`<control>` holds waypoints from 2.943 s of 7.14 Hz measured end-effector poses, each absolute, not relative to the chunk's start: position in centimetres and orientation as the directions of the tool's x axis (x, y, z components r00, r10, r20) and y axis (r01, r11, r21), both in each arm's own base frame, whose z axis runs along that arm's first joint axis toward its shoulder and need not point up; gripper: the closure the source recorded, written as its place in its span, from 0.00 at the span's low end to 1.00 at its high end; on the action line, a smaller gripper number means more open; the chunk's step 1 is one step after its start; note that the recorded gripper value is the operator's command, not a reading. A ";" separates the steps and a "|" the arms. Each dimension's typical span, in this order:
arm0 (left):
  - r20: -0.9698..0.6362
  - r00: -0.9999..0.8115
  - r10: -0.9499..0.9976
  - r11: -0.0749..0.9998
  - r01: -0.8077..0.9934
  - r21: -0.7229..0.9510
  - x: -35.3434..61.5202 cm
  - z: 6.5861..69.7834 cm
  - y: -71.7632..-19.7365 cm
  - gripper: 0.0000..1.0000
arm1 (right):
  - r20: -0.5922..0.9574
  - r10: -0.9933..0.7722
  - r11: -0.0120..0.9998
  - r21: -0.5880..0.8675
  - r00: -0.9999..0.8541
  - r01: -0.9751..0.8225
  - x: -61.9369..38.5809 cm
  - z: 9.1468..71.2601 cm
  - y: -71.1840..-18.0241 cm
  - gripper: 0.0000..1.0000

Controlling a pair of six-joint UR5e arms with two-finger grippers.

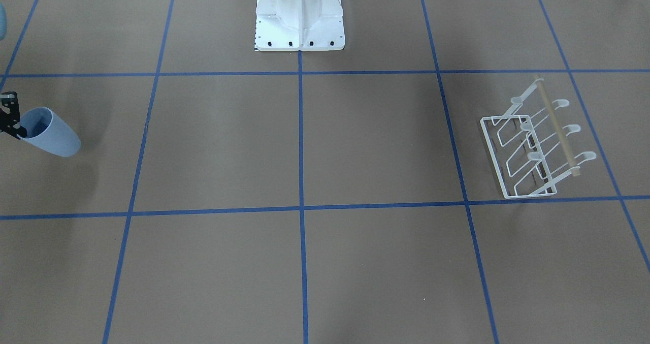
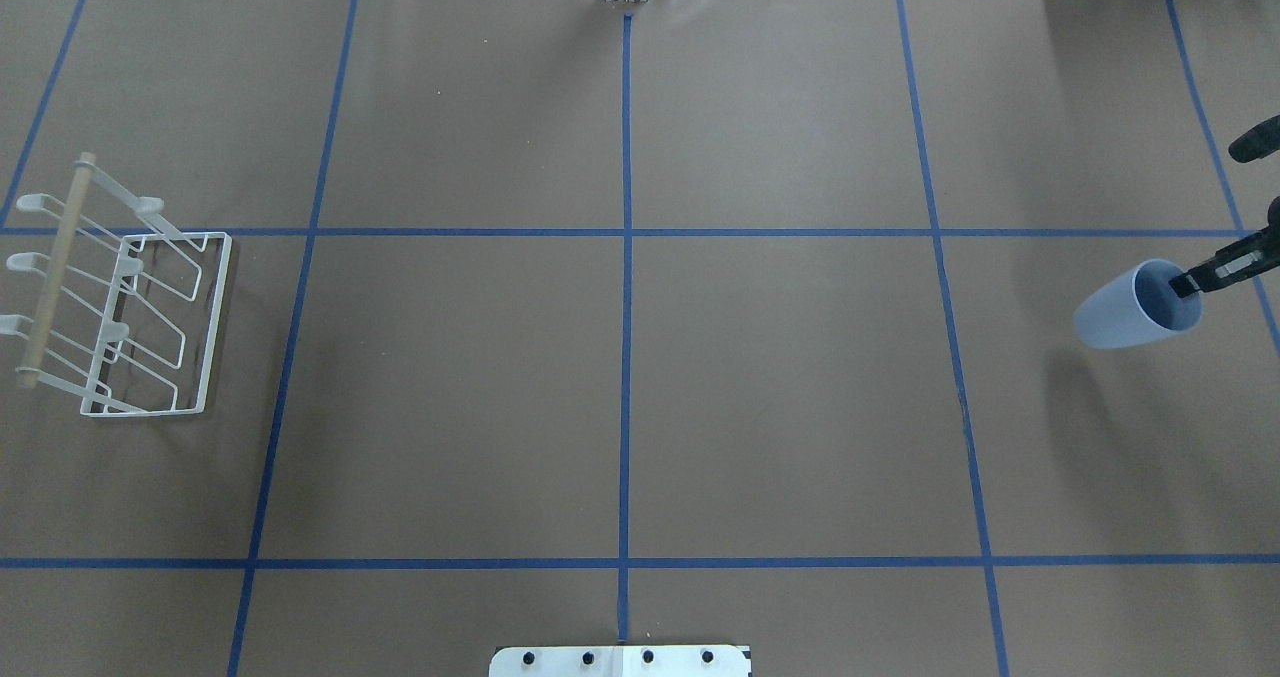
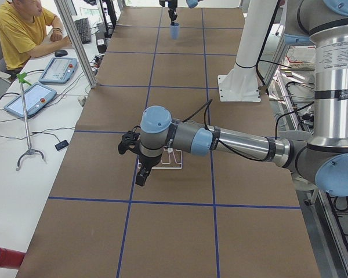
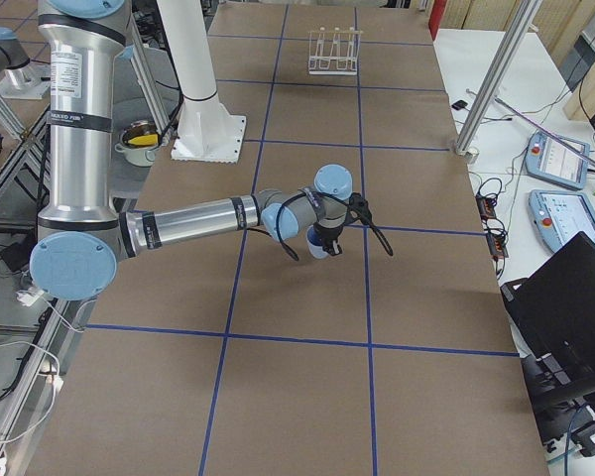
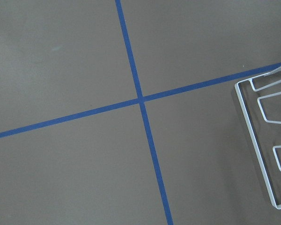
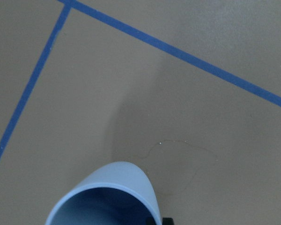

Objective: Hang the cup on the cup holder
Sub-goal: 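Lift the cup with the right gripper and tip it sideways toward the table center, then bring the cup toward the left gripper while the left arm reaches toward the cup base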

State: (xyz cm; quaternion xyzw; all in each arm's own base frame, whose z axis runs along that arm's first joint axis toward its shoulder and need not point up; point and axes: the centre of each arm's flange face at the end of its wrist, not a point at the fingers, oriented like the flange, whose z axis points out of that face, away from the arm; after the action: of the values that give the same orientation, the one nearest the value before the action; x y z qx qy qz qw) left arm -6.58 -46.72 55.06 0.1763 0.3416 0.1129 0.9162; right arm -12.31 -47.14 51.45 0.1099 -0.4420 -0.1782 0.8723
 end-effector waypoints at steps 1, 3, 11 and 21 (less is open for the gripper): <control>-0.573 0.732 0.368 0.881 -0.078 0.466 -6.5 54.1 -46.8 0.01 | 0.776 -0.359 0.932 0.328 0.518 0.154 -12.3 48.6 -48.7 1.00; -0.556 0.707 0.438 0.808 -0.037 0.589 -6.0 51.2 -47.3 0.01 | 0.845 -0.274 0.957 0.285 0.458 0.048 -13.0 42.7 -51.1 1.00; -0.924 0.153 0.350 0.873 0.306 0.381 6.5 29.1 -49.4 0.02 | 0.970 -0.241 0.943 0.233 -0.009 -0.237 -12.1 32.4 -45.5 1.00; -0.895 -0.441 -0.075 0.995 0.021 -0.093 27.4 14.2 -36.9 0.02 | 0.715 -0.259 0.938 0.026 -0.649 -0.346 -30.0 25.5 -34.6 1.00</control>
State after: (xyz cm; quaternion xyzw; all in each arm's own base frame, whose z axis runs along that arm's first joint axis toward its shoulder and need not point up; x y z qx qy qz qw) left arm 27.35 -36.94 14.17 -0.0158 0.8475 -0.0453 0.5286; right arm -30.00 -34.65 25.51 0.1667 -0.9063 0.0563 0.3842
